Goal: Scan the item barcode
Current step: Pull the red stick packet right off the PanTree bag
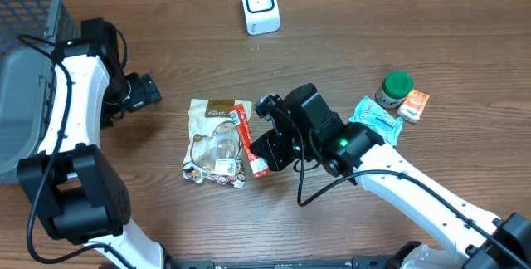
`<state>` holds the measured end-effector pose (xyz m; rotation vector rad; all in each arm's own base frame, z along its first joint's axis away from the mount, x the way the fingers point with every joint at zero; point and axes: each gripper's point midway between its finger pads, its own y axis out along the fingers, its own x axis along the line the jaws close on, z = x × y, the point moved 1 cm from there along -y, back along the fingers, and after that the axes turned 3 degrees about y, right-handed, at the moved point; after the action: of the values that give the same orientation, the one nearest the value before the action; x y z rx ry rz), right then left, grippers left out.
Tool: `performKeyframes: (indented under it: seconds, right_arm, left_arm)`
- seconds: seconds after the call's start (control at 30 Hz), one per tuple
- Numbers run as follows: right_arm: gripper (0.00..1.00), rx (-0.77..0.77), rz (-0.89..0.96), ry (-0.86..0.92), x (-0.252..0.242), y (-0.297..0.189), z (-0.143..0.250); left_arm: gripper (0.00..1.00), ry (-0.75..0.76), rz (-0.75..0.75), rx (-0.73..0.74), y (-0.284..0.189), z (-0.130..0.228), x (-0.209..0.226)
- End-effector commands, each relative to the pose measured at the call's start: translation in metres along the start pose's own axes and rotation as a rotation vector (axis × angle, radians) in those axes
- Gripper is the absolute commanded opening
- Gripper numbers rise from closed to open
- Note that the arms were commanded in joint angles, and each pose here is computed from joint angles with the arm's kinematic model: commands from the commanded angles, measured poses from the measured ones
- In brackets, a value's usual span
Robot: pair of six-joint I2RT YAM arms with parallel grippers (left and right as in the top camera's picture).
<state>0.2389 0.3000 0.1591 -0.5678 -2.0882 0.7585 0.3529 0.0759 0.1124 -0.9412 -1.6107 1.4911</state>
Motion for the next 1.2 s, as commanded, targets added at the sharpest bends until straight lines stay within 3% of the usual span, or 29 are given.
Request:
performKeyframes:
  seconds: [0.0, 0.93, 1.17]
  right_arm:
    - [0.04, -0.032, 0.034, -0.016, -0.003, -0.005, -0.006]
    - [0.04, -0.066, 0.133, -0.015, -0.019, -0.006, -0.012]
    - [0.04, -0.137, 0.337, -0.014, -0.051, -0.015, -0.023]
  left_arm:
    - [1.00, 0.009, 0.001, -0.033, -0.010, -0.003, -0.001]
    - [1.00, 0.009, 0.001, -0.033, -0.010, -0.003, -0.002]
    - [1.00, 0.009, 0.001, -0.033, -0.010, -0.003, -0.001]
